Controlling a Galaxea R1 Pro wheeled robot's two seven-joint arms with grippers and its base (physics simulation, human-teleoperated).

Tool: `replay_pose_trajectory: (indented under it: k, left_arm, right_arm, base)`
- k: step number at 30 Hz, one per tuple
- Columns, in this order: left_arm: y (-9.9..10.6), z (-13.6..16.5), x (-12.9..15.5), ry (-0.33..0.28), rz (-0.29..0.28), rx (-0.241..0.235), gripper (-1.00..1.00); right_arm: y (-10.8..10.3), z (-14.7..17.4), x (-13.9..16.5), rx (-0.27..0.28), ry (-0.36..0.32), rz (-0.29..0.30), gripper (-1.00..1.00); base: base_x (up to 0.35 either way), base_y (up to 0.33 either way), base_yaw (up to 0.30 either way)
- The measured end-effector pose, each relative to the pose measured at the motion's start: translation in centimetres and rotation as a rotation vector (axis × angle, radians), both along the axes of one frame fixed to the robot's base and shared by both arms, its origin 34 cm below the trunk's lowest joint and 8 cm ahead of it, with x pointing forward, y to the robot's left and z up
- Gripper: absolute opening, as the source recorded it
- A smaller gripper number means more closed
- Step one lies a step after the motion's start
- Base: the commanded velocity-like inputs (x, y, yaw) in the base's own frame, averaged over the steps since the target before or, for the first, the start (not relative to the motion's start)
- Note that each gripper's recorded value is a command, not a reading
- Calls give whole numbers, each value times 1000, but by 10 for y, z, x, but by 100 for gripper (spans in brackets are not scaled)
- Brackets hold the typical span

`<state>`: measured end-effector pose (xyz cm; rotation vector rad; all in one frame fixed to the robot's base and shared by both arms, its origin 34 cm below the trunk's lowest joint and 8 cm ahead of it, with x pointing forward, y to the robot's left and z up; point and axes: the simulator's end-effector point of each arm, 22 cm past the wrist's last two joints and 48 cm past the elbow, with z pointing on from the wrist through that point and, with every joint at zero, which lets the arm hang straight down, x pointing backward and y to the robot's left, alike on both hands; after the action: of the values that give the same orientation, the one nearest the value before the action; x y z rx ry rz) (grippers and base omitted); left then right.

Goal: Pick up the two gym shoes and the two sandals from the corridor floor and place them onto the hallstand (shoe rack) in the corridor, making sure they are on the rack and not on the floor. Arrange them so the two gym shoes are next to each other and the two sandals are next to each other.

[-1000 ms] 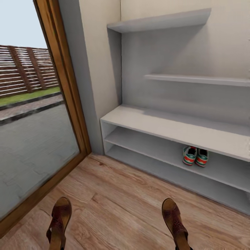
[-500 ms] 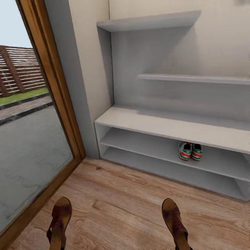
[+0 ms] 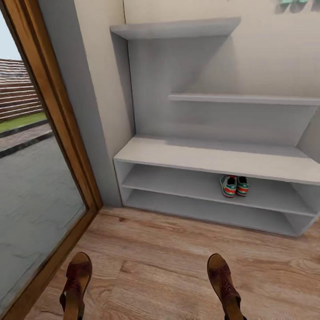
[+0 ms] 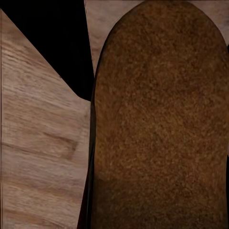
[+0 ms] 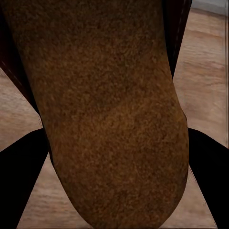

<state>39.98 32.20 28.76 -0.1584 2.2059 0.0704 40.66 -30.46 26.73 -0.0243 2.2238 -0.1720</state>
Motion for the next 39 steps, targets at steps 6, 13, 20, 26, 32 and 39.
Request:
replay_pose_trajectory:
  k: [6,13,20,26,32,39]
  left_arm:
    - [0,0,0,1,-1,2,-100]
    - [1,0,0,2,3,5,-100]
    - [1,-2,-2,7,6,5,-100]
    - [-1,-14,-15,46,6,-2,-100]
    - [-8,-17,-17,55,-11,-6,-100]
    - [-8,-17,-18,57,-14,-5,-100]
  right_arm:
    - [-1,0,0,-1,0,-1,-100]
    - [0,0,0,0,0,-1,-100]
    - [0,0,0,0,0,-1,-100]
    - [0,0,0,1,0,-1,-100]
    - [0,0,0,1,1,-1,-100]
    - [-1,0,-1,1,2,1,-100]
  base:
    - [0,14,-264]
    - [0,2,-264]
    - [0,0,-264]
    - [0,0,-264]
    - [0,0,-264]
    - [0,0,-214]
